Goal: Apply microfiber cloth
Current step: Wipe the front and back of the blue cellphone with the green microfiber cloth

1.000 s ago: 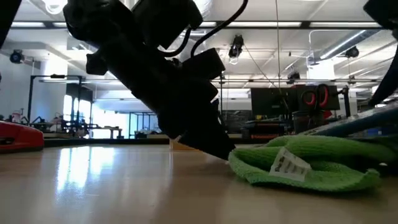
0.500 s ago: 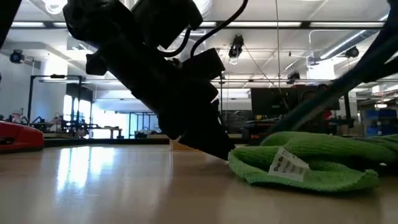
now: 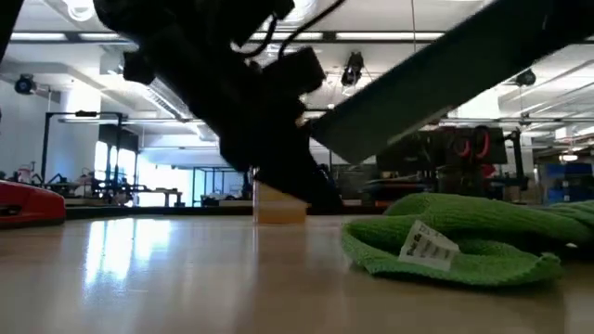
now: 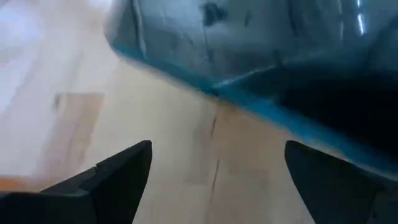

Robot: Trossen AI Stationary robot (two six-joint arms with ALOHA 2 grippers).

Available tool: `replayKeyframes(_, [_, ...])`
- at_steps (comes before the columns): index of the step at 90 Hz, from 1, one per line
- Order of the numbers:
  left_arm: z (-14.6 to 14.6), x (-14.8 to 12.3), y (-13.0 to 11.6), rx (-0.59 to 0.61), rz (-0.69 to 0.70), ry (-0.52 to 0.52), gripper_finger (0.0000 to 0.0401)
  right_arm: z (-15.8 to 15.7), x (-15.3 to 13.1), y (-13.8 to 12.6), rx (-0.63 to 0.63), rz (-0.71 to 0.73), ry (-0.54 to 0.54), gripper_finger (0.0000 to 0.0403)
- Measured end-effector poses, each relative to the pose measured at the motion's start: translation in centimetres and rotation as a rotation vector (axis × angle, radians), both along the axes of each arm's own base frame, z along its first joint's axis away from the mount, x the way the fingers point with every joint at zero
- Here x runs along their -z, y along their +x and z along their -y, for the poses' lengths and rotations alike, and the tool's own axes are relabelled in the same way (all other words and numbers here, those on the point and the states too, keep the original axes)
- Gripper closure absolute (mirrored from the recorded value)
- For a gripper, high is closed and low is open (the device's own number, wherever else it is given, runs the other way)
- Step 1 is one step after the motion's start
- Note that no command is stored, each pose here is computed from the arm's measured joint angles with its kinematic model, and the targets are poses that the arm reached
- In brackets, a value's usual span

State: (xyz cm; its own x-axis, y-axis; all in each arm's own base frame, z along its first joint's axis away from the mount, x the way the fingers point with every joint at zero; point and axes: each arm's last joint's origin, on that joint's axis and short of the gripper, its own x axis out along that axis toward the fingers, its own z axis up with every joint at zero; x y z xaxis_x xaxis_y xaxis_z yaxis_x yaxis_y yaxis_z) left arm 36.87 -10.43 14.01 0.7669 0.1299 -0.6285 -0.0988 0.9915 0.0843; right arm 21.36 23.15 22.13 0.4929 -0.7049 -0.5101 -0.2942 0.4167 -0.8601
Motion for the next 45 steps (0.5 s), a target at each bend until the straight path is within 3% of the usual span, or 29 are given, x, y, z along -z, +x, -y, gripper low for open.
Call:
replayKeyframes(21, [3.1, -0.7, 0.1, 0.085, 0.135, -0.066, 0.0051, 1.9, -3.9, -0.1, 0.145, 0.146, 0.203, 0.0394])
replayKeyframes(33, [5.1, -1.1, -0.1, 0.133, 0.230, -0.059, 0.0051, 3.6, -6.1, -0.8, 0.250, 0.211, 0.351, 0.0394])
replayKeyframes(45, [6.0, -0.8, -0.2, 0.102, 0.267, -0.008, 0.0051, 5.1, -8.3, -1.7, 0.385, 0.316, 0.542, 0.0394])
